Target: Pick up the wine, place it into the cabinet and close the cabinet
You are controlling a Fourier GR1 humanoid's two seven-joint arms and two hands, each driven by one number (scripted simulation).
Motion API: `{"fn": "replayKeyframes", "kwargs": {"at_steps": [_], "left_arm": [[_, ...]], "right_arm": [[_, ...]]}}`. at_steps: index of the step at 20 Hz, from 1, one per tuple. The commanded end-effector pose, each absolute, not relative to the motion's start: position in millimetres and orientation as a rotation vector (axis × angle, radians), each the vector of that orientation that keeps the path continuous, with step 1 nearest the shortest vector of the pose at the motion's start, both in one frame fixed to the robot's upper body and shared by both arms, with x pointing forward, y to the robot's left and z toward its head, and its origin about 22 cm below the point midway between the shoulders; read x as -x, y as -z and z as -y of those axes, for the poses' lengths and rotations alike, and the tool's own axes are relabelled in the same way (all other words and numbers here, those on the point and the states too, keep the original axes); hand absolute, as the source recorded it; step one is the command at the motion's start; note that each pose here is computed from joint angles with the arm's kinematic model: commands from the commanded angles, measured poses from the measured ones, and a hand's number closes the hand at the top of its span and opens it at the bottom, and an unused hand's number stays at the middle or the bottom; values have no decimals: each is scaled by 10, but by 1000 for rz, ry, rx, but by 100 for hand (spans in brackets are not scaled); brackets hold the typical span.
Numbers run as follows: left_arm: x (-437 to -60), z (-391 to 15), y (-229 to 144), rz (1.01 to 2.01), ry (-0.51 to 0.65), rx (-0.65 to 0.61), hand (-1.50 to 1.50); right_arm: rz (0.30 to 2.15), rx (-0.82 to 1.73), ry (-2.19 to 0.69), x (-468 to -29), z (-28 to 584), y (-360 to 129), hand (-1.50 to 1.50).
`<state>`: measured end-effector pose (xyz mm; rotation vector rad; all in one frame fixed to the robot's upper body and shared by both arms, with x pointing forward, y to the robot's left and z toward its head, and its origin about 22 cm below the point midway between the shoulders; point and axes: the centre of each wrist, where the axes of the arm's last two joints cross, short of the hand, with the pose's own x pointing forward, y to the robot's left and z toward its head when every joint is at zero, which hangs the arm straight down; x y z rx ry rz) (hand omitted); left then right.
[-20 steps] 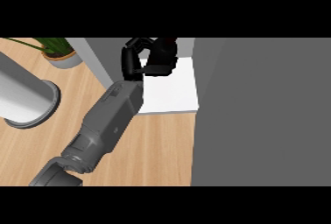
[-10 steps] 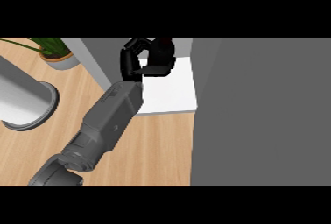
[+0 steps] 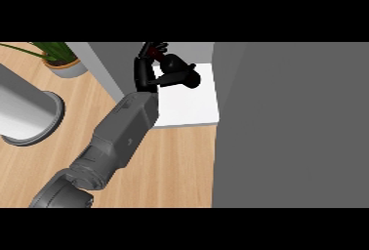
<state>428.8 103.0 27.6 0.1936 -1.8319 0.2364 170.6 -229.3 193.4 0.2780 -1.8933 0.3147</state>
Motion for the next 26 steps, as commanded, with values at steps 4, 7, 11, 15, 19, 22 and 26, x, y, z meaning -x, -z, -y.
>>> {"fn": "replayKeyframes", "kwargs": {"at_steps": [4,7,11,15,19,22,26], "left_arm": [[-4241,-1173,-122,1791,-218,-293,-150],[-4222,-1218,-71,1794,-174,-334,-150],[-4149,-1188,48,1790,-155,-348,-150],[-4248,-1268,-102,1795,-186,-353,-150],[-4153,-1183,37,1818,-212,-336,-150],[-4083,-1231,164,1811,-207,-325,-150],[-4075,-1239,176,1849,-193,-285,-150]], "right_arm": [[1933,-321,-306,-1533,2300,-2077,-150],[1920,-328,-320,-1567,2317,-2014,-150],[1919,-319,-350,-1636,2296,-2021,-150],[1923,-315,-334,-1634,2266,-1918,-150],[1917,-317,-343,-1643,2264,-2054,-150],[1925,-340,-325,-1583,2210,-1994,-150],[1923,-333,-318,-1666,2159,-1952,-150]]}}
